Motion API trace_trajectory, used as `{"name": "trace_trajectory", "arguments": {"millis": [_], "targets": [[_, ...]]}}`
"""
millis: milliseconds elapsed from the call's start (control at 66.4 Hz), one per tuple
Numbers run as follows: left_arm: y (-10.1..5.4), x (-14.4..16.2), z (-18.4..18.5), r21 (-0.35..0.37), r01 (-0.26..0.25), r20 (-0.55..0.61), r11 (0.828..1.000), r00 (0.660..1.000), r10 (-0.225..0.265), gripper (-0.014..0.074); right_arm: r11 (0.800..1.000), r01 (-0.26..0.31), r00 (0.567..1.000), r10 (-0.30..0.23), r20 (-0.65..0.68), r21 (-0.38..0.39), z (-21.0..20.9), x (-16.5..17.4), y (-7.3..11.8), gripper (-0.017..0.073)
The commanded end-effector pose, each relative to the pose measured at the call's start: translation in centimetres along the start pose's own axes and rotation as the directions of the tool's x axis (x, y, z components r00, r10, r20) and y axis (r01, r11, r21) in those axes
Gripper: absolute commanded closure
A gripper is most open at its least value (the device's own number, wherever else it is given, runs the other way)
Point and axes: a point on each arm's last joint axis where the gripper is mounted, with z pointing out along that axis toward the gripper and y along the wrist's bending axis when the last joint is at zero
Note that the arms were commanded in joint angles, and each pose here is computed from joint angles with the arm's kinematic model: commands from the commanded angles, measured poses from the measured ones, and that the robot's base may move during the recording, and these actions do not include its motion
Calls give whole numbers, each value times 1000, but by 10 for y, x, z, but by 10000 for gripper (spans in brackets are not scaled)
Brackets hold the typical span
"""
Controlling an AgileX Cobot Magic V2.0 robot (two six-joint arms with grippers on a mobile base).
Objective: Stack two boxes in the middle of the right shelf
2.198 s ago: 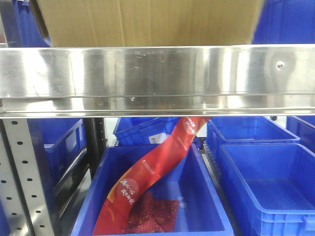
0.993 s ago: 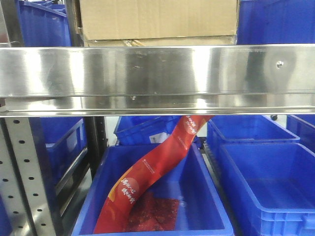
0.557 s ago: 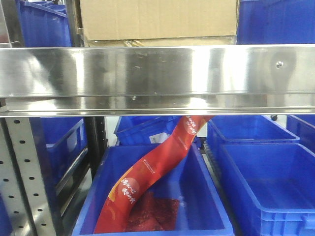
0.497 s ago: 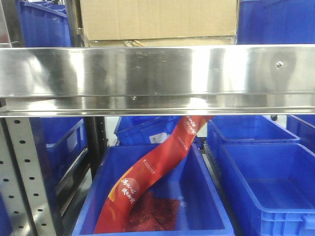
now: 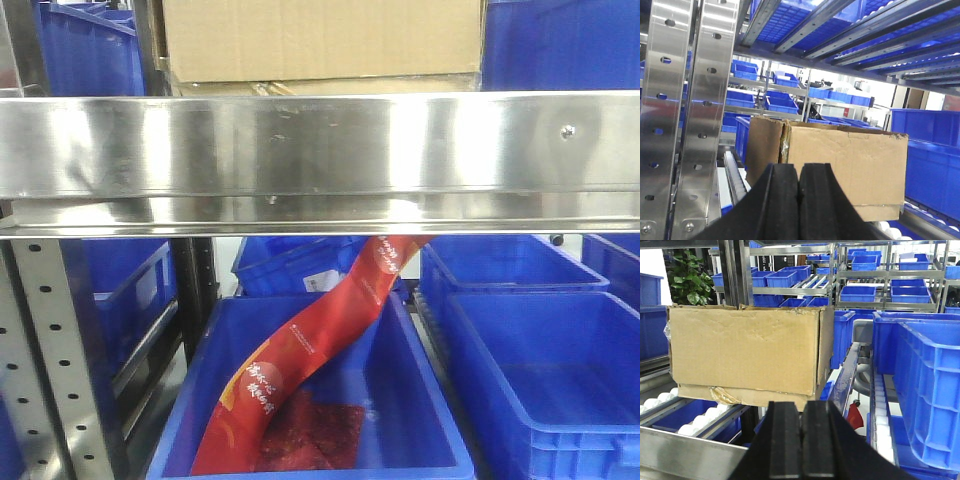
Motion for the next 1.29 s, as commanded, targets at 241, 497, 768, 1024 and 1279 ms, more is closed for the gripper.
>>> {"name": "trace_trajectory", "arguments": {"millis": [241, 497, 768, 1024, 1279], "targets": [[0, -2, -1, 1, 5, 23, 1000, 1000, -5, 704, 982, 24, 1000, -27, 13, 189, -20, 31, -14, 720], [0, -2, -1, 1, 5, 23, 1000, 1000, -5, 704, 964, 24, 995, -47, 83, 264, -28, 107, -22, 720], [0, -2, -1, 1, 5, 23, 1000, 1000, -5, 704, 965, 24, 999, -34, 33, 262, -35, 131, -21, 720], [0, -2, -1, 1, 5, 23, 1000, 1000, -5, 704, 966, 24, 998, -36, 43, 258, -35, 130, -21, 720], [0, -2, -1, 1, 5, 23, 1000, 1000, -5, 704, 966, 24, 998, -36, 43, 258, -35, 130, -21, 720]]}}
